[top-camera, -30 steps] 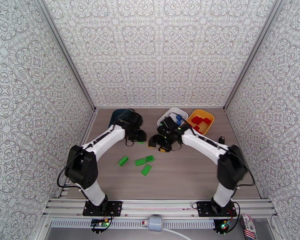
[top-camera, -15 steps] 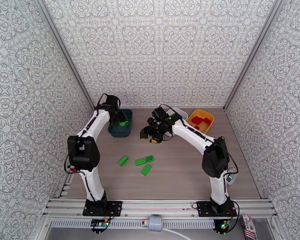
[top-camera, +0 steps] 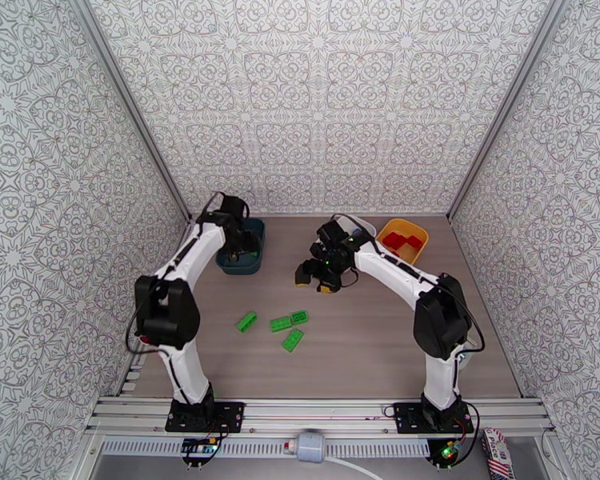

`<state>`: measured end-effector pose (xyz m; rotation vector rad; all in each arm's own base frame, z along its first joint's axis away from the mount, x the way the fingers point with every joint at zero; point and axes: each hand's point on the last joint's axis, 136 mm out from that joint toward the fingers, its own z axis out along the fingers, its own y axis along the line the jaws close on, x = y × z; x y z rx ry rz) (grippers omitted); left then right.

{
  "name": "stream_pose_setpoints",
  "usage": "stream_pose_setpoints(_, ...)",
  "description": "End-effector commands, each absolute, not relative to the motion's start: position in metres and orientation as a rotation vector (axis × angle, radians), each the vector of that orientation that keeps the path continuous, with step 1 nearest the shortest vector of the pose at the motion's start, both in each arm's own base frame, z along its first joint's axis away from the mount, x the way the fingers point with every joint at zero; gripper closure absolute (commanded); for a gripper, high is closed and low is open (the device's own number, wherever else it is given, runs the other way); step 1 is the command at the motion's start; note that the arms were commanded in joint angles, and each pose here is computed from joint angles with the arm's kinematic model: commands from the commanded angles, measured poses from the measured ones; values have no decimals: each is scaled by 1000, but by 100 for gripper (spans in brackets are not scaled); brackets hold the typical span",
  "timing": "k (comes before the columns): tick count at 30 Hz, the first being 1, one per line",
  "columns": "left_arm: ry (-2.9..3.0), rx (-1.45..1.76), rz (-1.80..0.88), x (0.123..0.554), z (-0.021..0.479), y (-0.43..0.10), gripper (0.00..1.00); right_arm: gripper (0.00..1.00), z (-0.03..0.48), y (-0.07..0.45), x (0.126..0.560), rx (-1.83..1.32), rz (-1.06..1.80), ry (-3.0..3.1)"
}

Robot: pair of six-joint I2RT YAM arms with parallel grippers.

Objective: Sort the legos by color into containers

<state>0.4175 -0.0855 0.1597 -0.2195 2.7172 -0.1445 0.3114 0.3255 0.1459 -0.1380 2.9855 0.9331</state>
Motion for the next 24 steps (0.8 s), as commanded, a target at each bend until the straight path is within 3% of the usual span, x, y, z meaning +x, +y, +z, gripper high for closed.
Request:
stream_pose_setpoints(1, 2729, -135, -120, 376, 159, -98, 25, 21, 152, 310, 300, -187, 859, 2968)
stream_pose_setpoints(10, 2901, -223, -77, 281, 84, -99, 21, 20, 138, 286, 261, -164, 829, 2988)
stream_pose_setpoints(24, 3049, -244, 131, 256, 23, -83, 21, 20, 146, 269, 224, -79, 851, 2946)
